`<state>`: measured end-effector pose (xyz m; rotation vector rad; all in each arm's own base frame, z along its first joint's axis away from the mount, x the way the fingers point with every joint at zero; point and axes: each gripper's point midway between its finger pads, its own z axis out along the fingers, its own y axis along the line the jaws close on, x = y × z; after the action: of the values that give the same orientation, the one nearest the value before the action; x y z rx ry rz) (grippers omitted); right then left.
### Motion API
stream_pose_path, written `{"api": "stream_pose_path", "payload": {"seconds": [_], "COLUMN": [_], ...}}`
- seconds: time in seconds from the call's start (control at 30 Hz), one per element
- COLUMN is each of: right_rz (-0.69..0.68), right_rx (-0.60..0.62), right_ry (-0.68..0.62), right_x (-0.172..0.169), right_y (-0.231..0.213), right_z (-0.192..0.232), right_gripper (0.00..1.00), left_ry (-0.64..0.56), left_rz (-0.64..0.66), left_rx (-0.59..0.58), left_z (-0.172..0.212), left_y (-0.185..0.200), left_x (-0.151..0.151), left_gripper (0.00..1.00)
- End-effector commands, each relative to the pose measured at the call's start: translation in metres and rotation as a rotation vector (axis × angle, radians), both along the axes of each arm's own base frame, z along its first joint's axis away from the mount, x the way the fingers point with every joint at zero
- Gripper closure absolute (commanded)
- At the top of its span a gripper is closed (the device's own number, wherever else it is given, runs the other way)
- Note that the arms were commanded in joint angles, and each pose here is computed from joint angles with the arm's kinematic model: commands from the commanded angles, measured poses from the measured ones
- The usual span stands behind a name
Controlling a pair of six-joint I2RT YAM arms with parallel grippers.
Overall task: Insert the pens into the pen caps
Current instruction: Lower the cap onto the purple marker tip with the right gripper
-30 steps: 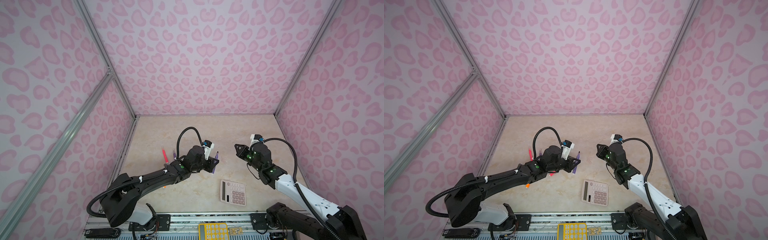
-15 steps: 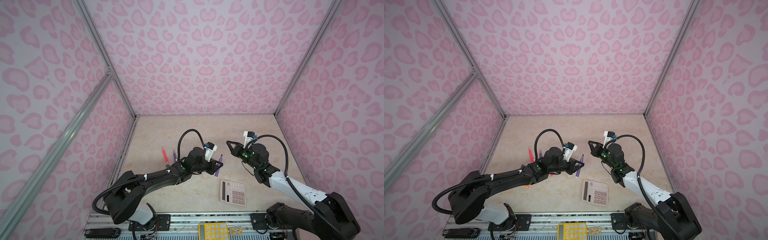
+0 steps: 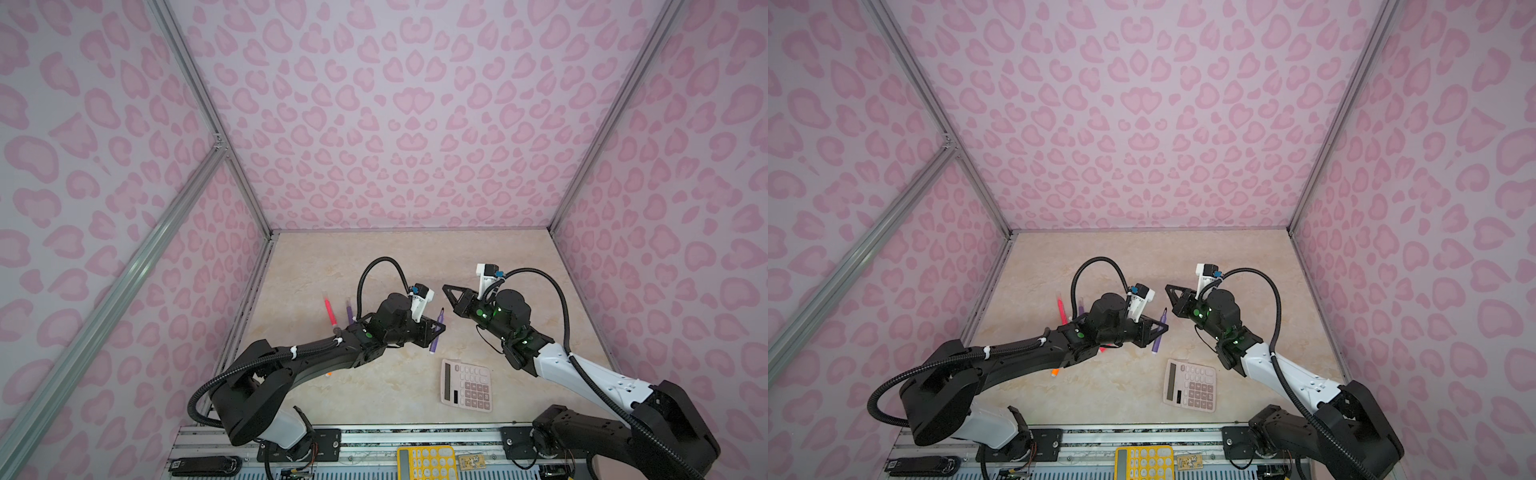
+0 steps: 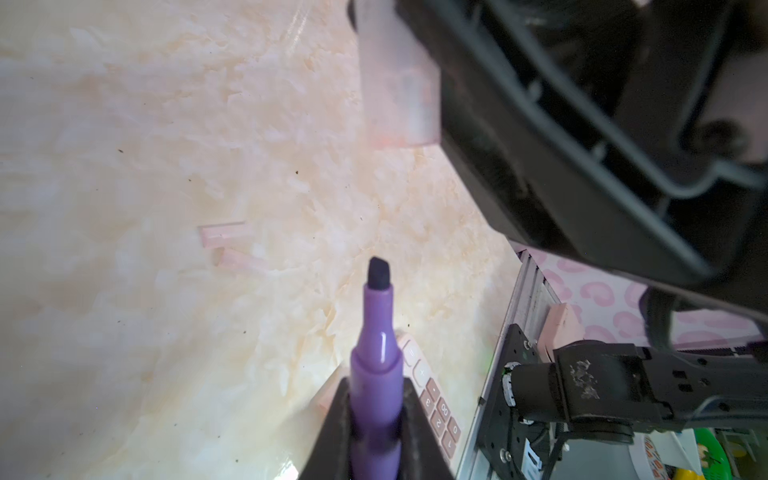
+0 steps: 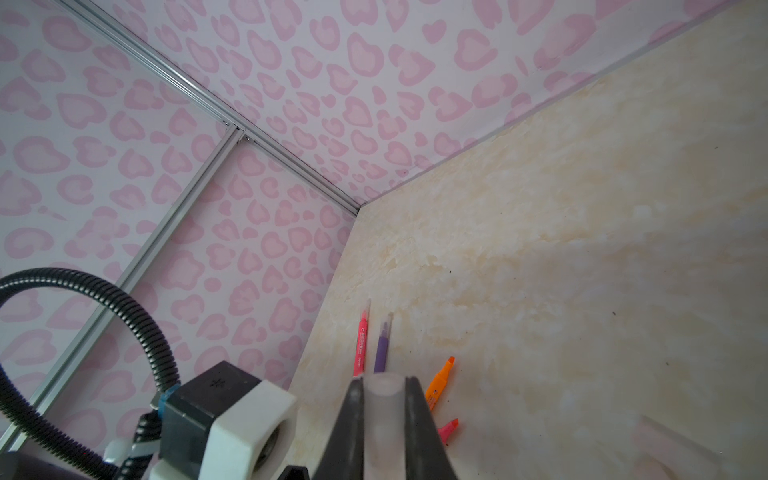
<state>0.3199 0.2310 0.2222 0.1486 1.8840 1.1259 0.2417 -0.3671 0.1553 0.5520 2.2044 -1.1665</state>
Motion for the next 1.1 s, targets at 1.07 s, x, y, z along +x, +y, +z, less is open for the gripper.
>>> {"api": "stream_pose_path", "payload": {"seconds": [1.07], "right_rz": [0.012], "right_rx": [-0.099], "right_ry": [0.015], "right_x": [-0.007], "right_y": [0.021], "right_z": [-0.017], "right_gripper": [1.0], "left_ry": [-0.084], "left_rz": [0.082], "left_rx": [0.026], "left_z": [0.018], "left_y": [0.014], "left_x": [0.012], "left_gripper": [0.97]}}
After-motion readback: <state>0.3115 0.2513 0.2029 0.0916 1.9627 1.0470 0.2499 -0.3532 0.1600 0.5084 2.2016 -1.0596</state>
